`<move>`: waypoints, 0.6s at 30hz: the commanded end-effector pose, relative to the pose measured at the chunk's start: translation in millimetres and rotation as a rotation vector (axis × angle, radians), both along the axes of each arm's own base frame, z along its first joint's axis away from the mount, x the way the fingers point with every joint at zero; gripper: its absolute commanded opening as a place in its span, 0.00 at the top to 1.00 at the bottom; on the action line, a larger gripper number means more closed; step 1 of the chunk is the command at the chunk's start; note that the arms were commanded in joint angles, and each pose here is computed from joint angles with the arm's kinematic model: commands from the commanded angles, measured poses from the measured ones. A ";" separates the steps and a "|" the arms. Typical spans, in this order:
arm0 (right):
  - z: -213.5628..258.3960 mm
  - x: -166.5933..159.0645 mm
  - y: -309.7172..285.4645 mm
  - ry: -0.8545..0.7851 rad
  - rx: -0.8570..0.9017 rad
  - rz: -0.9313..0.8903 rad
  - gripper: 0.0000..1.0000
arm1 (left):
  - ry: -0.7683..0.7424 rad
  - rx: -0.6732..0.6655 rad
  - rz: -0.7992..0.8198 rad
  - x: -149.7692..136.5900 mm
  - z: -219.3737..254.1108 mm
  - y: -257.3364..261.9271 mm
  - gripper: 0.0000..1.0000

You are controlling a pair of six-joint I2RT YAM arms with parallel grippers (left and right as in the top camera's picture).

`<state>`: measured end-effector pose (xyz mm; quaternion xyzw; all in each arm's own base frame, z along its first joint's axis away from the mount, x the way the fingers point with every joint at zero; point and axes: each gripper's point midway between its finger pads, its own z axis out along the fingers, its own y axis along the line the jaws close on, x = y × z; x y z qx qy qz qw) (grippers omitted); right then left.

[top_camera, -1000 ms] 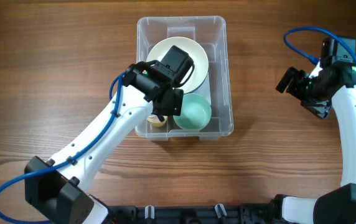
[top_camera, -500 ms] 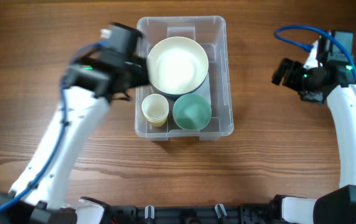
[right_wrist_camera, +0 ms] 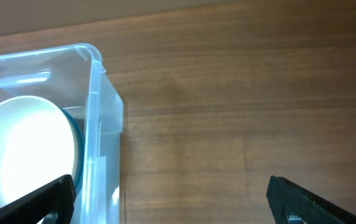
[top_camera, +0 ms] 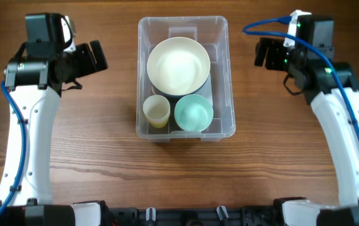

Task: Pack container

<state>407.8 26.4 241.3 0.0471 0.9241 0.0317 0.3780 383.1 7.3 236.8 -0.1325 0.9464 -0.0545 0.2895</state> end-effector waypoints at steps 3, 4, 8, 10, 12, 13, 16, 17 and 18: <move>71.7 -69.1 -14.0 -0.168 0.067 -0.113 0.00 | -0.137 -0.005 -0.028 -57.0 44.7 -5.4 0.00; 72.9 -84.0 -15.2 -0.180 0.076 -0.119 0.00 | -0.171 -0.008 -0.036 -74.0 49.1 -7.8 0.00; 60.2 -143.9 -20.9 -0.260 0.079 -0.119 0.00 | -0.384 0.001 -0.059 -145.1 59.5 -14.4 0.00; 46.5 -171.4 -24.3 -0.302 0.066 -0.113 0.00 | -0.487 0.023 -0.068 -176.7 56.0 -15.3 0.00; 36.4 -188.6 -25.7 -0.337 0.071 -0.112 0.00 | -0.522 0.028 -0.059 -192.6 48.3 -14.5 0.00; 37.3 -193.6 -26.1 -0.353 0.070 -0.109 0.00 | -0.528 0.028 -0.059 -195.1 46.1 -14.8 0.00; 37.8 -197.1 -28.5 -0.358 0.061 -0.117 0.00 | -0.530 0.028 -0.060 -195.5 46.1 -14.9 0.00; 36.9 -197.5 -28.3 -0.354 0.061 -0.117 0.00 | -0.530 0.028 -0.060 -195.6 46.0 -14.9 0.00; 36.9 -197.5 -28.3 -0.354 0.061 -0.117 0.00 | -0.530 0.028 -0.060 -195.6 46.0 -14.9 0.00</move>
